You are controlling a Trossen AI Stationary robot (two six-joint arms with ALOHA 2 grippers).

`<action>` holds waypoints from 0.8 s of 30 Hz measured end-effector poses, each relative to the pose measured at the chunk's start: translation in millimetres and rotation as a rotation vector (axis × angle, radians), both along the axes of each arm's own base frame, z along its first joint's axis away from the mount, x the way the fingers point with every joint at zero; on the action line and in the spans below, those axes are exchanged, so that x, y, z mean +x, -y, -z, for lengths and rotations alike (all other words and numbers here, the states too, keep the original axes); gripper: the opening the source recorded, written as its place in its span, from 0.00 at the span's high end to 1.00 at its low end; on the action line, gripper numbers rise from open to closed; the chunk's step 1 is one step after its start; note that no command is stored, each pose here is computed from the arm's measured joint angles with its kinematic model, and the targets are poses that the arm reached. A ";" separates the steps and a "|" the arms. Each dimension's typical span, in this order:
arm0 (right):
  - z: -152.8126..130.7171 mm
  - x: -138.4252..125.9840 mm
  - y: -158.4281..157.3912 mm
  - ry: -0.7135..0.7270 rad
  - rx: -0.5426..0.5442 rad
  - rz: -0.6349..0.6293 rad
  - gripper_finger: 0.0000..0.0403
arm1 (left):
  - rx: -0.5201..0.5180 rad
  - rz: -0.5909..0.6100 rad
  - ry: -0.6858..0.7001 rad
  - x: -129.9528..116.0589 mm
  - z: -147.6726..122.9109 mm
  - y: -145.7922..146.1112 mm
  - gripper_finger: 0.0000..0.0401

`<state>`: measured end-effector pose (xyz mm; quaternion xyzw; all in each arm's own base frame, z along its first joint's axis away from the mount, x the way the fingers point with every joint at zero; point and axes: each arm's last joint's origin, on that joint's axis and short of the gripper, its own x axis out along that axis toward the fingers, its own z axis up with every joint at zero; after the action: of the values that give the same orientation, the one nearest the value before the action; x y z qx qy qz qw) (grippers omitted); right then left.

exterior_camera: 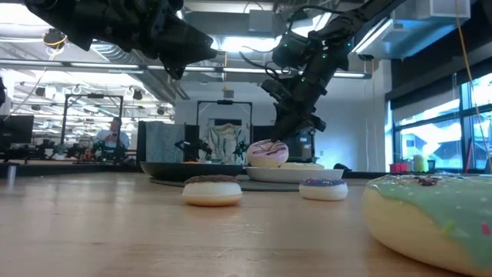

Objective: Pick & Place donuts
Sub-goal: Put the big purple donut on the white plate, then put the light blue donut on the white plate

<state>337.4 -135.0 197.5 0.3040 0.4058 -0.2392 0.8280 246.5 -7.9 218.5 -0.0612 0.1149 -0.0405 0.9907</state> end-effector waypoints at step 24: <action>-49.7 -20.5 -10.5 0.086 -0.121 -0.136 0.72 | 0.001 0.000 -0.024 -0.7 2.6 -0.1 0.71</action>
<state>316.9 -124.4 247.2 0.2354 0.3746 -0.1934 0.8757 245.8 -7.9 215.9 -0.0614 0.1267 -0.0396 0.9892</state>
